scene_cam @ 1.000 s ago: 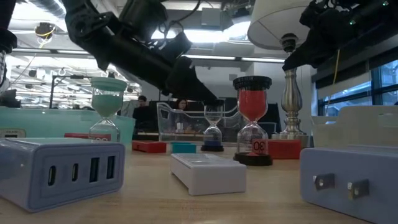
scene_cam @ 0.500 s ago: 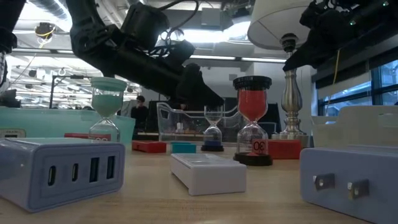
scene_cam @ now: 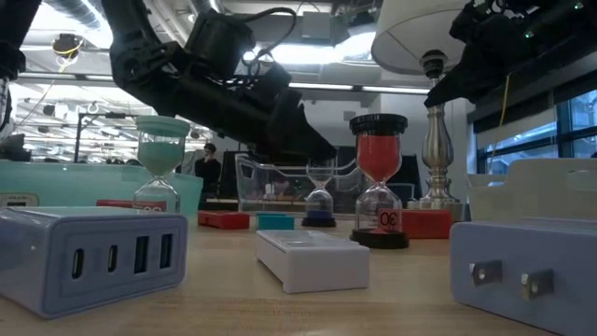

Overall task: Pick & Place Office items
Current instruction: Put the top blue hourglass into the green bin

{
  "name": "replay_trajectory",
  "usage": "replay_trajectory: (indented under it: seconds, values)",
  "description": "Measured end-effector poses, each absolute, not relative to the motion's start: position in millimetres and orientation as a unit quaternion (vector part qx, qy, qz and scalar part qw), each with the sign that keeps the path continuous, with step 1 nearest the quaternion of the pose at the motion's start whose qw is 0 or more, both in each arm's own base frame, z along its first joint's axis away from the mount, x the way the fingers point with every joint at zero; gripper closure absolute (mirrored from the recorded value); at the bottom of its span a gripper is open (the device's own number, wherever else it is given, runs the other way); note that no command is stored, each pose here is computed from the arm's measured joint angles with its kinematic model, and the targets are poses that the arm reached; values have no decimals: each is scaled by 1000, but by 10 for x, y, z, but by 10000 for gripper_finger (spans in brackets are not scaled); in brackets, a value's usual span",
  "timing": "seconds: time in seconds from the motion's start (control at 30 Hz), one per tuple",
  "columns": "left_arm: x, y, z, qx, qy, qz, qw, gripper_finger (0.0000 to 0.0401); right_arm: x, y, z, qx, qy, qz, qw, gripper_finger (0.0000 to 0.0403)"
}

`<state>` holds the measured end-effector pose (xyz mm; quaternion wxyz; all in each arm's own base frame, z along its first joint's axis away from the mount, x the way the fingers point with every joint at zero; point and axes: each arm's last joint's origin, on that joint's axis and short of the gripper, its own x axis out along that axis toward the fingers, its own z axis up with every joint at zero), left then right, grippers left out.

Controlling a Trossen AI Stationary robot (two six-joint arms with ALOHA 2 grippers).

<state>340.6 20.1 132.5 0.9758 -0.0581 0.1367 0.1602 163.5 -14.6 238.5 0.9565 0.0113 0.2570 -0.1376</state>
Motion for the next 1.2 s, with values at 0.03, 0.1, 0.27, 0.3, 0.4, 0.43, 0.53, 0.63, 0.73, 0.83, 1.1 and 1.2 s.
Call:
replay_trajectory:
  seconds: [0.03,0.1,0.27,0.3,0.4,0.43,0.53,0.63,0.73,0.83,1.1,1.2]
  values:
    - [3405,211,1325,-58,137,162,976,125,1635,-145,2385,11,257,-138,957,161]
    - [3404,224,1324,-59,137,164,975,125,1635,-145,2385,11,257,-138,957,161]
    - [3402,224,1318,-58,140,164,975,139,1635,-145,2385,11,257,-138,956,161]
    - [3402,224,1318,-58,140,164,975,144,1635,-146,2385,11,257,-138,956,161]
    - [3402,224,1318,-58,140,164,975,163,1635,-146,2385,11,257,-138,956,161]
    - [3402,224,1318,-58,140,164,975,170,1635,-145,2385,11,257,-138,956,161]
    - [3405,224,1327,-59,135,164,975,186,1633,-146,2382,11,259,-139,956,161]
    - [3410,224,1343,-60,126,163,977,189,1633,-146,2382,11,259,-139,956,161]
    - [3410,224,1420,-66,104,163,979,185,1632,-146,2381,11,259,-139,956,161]
    - [3386,228,1577,-69,79,169,980,183,1630,-146,2378,10,261,-139,955,161]
    - [3061,213,2132,-44,92,292,951,183,1612,-145,2348,9,278,-139,950,161]
    - [2824,175,2344,-44,104,354,928,184,1602,-145,2332,8,288,-139,948,161]
